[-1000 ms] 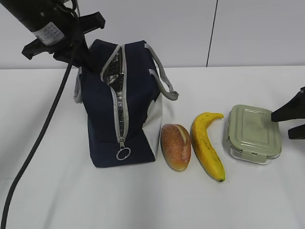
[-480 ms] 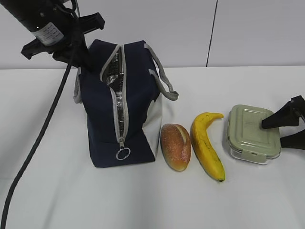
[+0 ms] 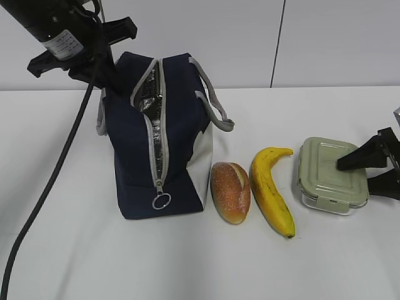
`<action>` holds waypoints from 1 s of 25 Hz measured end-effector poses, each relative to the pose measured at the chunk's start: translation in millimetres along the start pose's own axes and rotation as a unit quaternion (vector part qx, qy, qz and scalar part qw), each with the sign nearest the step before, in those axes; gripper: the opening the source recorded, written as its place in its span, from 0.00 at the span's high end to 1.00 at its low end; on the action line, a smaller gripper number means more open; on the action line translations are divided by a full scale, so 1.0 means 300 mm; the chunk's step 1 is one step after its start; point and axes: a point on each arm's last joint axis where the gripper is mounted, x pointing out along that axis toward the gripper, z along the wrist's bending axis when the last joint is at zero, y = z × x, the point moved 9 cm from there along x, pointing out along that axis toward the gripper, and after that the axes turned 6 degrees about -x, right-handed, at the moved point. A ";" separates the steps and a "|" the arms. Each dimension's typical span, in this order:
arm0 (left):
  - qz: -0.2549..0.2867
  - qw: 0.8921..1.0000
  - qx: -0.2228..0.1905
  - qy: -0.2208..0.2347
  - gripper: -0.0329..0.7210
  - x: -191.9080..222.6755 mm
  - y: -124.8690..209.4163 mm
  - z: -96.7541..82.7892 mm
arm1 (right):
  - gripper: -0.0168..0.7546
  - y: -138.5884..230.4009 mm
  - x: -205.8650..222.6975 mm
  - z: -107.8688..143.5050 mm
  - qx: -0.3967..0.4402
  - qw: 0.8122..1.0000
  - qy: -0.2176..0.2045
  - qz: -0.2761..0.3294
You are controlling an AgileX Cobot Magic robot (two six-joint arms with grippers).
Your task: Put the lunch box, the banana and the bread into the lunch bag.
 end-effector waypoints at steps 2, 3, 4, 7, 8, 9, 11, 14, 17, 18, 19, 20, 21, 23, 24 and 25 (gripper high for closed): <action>0.000 1.000 0.000 0.000 0.96 0.000 0.000 0.000 | 0.26 -0.001 0.000 0.000 -0.001 1.000 -0.001 0.000; 0.000 1.000 0.000 0.000 0.96 0.000 0.000 0.000 | 0.30 0.000 0.000 0.001 -0.002 1.000 -0.002 0.001; 0.000 1.000 0.000 0.000 0.96 0.000 0.000 0.000 | 0.34 0.000 0.001 0.001 -0.002 1.000 -0.002 0.001; 0.000 1.000 0.000 0.000 0.96 0.000 0.000 0.000 | 0.45 0.002 0.002 0.010 0.000 1.000 -0.011 0.003; 0.000 1.000 0.000 0.000 0.96 0.000 0.000 0.000 | 0.46 0.003 0.002 0.010 -0.001 1.000 -0.011 0.003; 0.000 1.000 0.000 0.000 0.96 0.000 0.000 0.000 | 0.47 0.003 0.002 0.010 -0.003 1.000 -0.011 0.003; 0.000 1.000 0.000 0.000 0.96 0.000 0.000 0.001 | 0.48 0.003 0.002 0.010 -0.004 1.000 -0.011 0.003; 0.000 1.000 0.000 -0.001 0.96 0.000 0.000 0.001 | 0.48 -0.007 0.001 0.014 -0.004 1.000 -0.014 -0.005; 0.000 1.000 0.000 -0.001 0.96 0.000 0.000 0.001 | 0.48 -0.039 0.000 0.026 -0.005 0.999 -0.025 -0.031; 0.000 1.000 0.000 -0.001 0.96 0.000 0.000 0.001 | 0.48 -0.051 -0.001 0.032 -0.002 0.999 -0.030 -0.042; 0.000 1.000 0.000 -0.001 0.96 0.000 0.000 0.001 | 0.48 -0.065 -0.003 0.039 0.002 0.998 -0.036 -0.053; 0.000 1.000 0.000 -0.001 0.96 0.000 0.000 0.001 | 0.48 -0.076 -0.005 0.044 0.005 0.997 -0.040 -0.062; 0.000 1.000 0.001 -0.001 0.96 0.000 0.000 0.001 | 0.48 -0.089 -0.007 0.048 0.009 0.996 -0.045 -0.073; 0.000 1.000 0.001 -0.001 0.96 0.000 0.000 0.001 | 0.48 -0.102 -0.010 0.052 0.015 0.995 -0.049 -0.084; 0.000 1.000 0.001 -0.001 0.96 0.000 0.000 0.001 | 0.48 -0.108 -0.011 0.055 0.017 0.995 -0.051 -0.088; 0.000 1.000 0.001 -0.001 0.96 0.000 0.000 0.001 | 0.48 -0.112 -0.012 0.055 0.021 0.994 -0.052 -0.091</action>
